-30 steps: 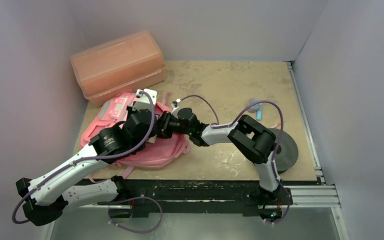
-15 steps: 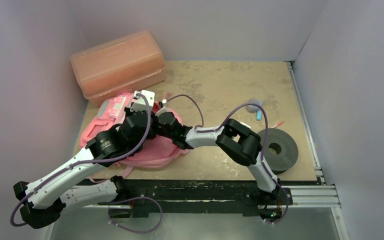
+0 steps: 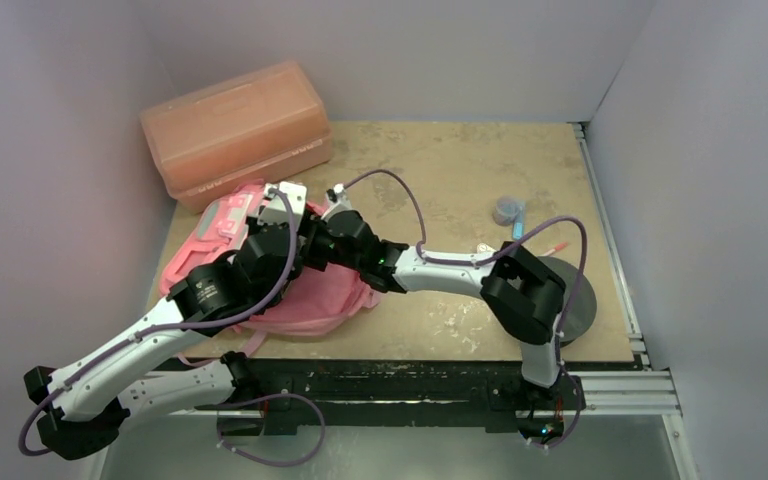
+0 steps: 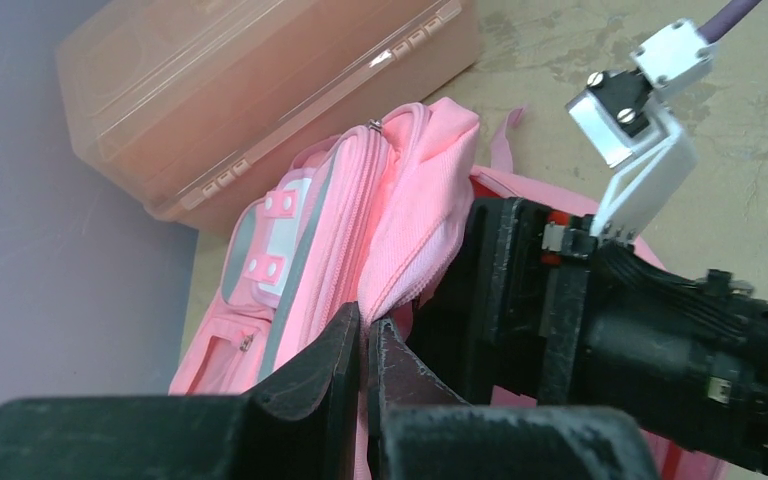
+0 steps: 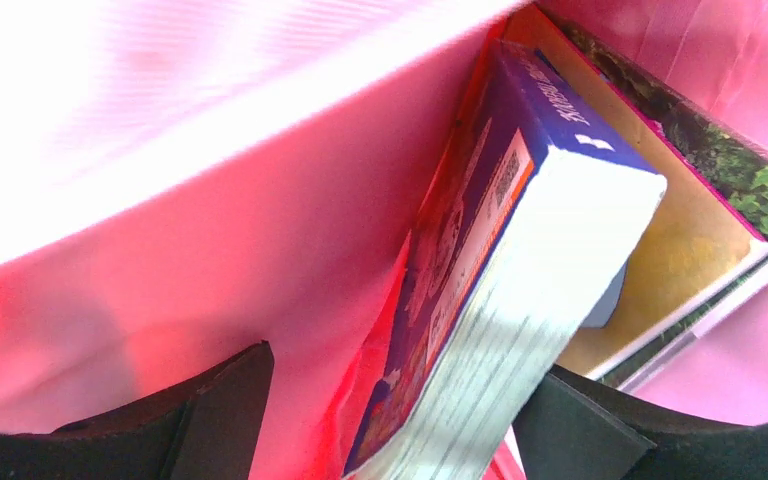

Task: Pack the student bag
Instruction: Place the book in the student bag.

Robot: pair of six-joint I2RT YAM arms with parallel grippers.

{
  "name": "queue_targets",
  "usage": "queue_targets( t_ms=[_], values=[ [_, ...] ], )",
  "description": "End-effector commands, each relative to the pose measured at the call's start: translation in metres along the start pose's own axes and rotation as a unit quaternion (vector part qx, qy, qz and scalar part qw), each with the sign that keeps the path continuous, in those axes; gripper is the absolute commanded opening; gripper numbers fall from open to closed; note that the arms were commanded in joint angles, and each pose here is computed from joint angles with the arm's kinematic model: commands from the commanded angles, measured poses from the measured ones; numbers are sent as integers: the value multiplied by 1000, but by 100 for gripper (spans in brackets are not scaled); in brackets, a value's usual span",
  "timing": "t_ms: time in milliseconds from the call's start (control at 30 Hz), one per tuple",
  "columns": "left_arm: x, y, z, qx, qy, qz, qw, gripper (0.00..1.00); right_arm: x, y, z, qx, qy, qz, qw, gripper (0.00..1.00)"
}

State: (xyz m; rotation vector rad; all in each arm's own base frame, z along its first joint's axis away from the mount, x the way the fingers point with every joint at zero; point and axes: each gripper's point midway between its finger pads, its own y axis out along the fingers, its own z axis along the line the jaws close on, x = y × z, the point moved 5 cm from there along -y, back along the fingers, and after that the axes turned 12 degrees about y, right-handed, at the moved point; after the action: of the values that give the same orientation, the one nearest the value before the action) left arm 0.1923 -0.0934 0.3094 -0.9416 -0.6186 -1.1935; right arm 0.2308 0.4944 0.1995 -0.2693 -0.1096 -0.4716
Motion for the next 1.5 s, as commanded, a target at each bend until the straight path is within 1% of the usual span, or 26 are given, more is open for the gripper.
queue_targets(
  t_ms=[0,100,133,200,233,267,333,367,400,500,567,667,700,767,800,833,900,1033,1100,1267,1367,1467],
  values=[
    [15,-3,11,20,-46,-28,998,0,10,-34,28,16,-42,-17,999,88],
    [14,-3,9,16,-48,-27,998,0,9,-39,22,10,-77,-13,997,91],
    [15,-3,9,12,-51,-28,998,0,4,-38,19,5,-87,7,996,90],
    [16,-3,8,8,-53,-30,998,0,0,-32,20,18,-103,28,994,88],
    [16,-3,7,9,-53,-30,998,0,-3,-29,20,22,-105,36,994,83],
    [16,-2,7,10,-52,-29,998,0,-4,-27,19,23,-104,43,993,75],
    [15,-2,7,10,-51,-28,998,0,-5,-23,23,46,-94,42,994,53],
    [15,-2,7,10,-51,-28,998,0,-6,-22,22,48,-85,42,994,44],
    [14,-2,7,10,-50,-27,998,0,-6,-19,25,55,-79,41,995,40],
    [15,-2,7,10,-51,-28,998,0,-6,-2,27,40,-79,33,996,40],
    [15,-2,6,10,-50,-28,998,0,-2,6,29,34,-71,1,997,40],
    [14,-2,6,10,-50,-27,998,0,6,10,26,48,-45,-49,997,37],
    [14,-2,6,9,-51,-27,998,0,9,11,28,58,-38,-59,996,35],
    [15,-2,6,8,-52,-28,998,0,11,15,32,69,-23,-72,995,25],
    [15,-2,6,8,-53,-29,998,0,10,18,33,70,-18,-72,995,24],
    [15,-2,6,8,-52,-29,998,0,8,21,35,70,-20,-71,995,25],
    [14,-2,6,10,-50,-28,998,0,5,23,35,62,-31,-66,995,32],
    [14,-2,7,12,-51,-28,998,0,1,11,19,28,-53,-56,997,66],
    [15,-3,7,7,-54,-31,998,0,1,4,17,8,-79,-49,996,75],
    [15,-4,8,7,-53,-30,998,0,1,-13,13,-26,-132,-28,990,86],
    [14,-4,9,9,-55,-31,998,0,2,-17,15,-48,-154,-22,987,86],
    [14,-4,9,9,-53,-31,998,0,8,-26,18,-64,-174,-31,982,86]
  ],
)
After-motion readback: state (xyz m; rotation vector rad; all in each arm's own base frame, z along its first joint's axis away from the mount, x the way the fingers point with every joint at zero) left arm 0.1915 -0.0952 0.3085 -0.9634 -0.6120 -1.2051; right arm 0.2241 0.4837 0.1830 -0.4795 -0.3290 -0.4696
